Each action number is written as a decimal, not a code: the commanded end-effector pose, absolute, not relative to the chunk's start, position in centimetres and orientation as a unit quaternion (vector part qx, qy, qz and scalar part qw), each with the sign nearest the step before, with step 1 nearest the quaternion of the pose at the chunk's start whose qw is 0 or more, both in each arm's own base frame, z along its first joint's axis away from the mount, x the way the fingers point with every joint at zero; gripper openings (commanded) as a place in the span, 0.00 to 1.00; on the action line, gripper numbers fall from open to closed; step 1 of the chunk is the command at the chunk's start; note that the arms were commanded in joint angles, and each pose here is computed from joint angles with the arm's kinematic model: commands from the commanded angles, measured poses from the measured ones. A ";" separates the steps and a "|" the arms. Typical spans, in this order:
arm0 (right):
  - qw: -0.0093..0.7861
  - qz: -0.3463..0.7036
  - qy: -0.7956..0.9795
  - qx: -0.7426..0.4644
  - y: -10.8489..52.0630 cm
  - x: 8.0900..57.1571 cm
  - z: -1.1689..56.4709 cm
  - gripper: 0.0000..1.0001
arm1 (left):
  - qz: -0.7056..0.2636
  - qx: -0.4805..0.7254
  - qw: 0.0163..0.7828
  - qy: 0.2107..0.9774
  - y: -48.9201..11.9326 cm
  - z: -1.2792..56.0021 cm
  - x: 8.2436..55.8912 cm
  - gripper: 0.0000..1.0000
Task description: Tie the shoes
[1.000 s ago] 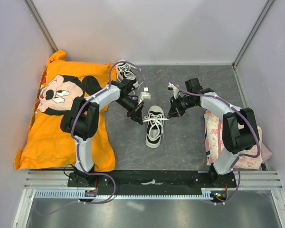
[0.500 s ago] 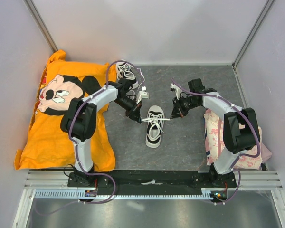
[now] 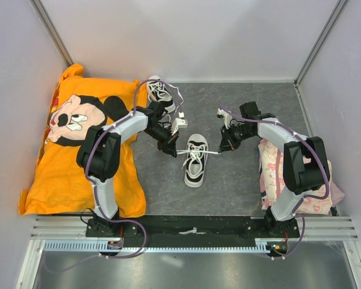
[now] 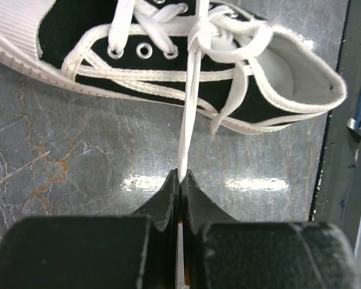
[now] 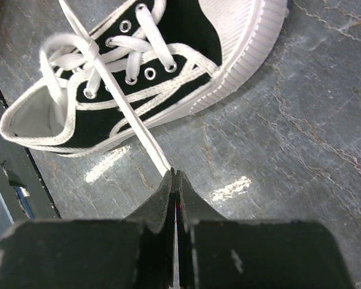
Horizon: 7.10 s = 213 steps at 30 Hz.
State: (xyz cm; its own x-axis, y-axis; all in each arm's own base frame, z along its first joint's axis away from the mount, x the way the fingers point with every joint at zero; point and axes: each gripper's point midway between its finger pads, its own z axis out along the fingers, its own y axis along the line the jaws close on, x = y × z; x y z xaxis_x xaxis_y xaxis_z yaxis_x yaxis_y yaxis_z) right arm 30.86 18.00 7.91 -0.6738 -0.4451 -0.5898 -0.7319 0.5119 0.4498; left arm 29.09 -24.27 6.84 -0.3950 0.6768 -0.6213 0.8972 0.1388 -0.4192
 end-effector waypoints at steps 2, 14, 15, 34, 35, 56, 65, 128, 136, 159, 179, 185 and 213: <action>0.210 0.296 0.864 -0.349 15.0 31.4 7.0 0.00 | -0.332 0.540 0.163 0.756 -22.1 6.7 30.5 0.02; 0.203 0.285 0.869 -0.350 14.0 30.9 6.0 0.00 | -0.322 0.535 0.172 0.761 -22.0 5.3 31.0 0.01; 0.203 0.284 0.870 -0.348 13.9 31.0 6.0 0.00 | -0.320 0.537 0.175 0.761 -22.1 5.1 31.2 0.01; 0.236 0.386 0.813 -0.367 17.6 31.8 9.8 0.79 | -0.388 0.504 0.193 0.747 -25.5 7.4 31.8 0.29; 0.232 0.390 0.814 -0.364 17.7 31.8 9.7 0.78 | -0.393 0.495 0.196 0.749 -25.1 7.6 32.1 0.34; 0.185 0.402 0.860 -0.252 21.2 32.2 7.4 0.58 | -0.367 0.577 0.317 0.657 -26.9 10.0 30.8 0.42; 0.181 0.403 0.862 -0.248 21.7 32.1 6.8 0.57 | -0.356 0.601 0.307 0.646 -29.4 9.0 30.9 0.40; 0.240 0.422 0.787 -0.381 24.0 32.7 10.2 0.64 | -0.289 0.637 0.304 0.647 -23.0 8.1 31.8 0.47; 0.281 0.384 0.728 -0.495 23.4 32.6 9.2 0.73 | -0.312 0.681 0.358 0.557 -25.0 9.0 33.5 0.53; 0.292 0.304 0.660 -0.621 24.4 30.6 6.8 0.00 | -0.298 0.738 0.362 0.486 -26.8 8.3 33.7 0.51; 0.307 0.304 0.675 -0.598 24.6 31.2 8.0 0.00 | -0.259 0.776 0.302 0.489 -28.6 5.3 33.0 0.49; 0.308 0.302 0.674 -0.599 24.5 31.0 8.1 0.00 | -0.253 0.777 0.298 0.493 -27.7 4.9 33.5 0.49; 0.306 0.295 0.679 -0.598 24.4 31.2 7.8 0.00 | -0.273 0.784 0.296 0.473 -29.9 5.5 33.2 0.16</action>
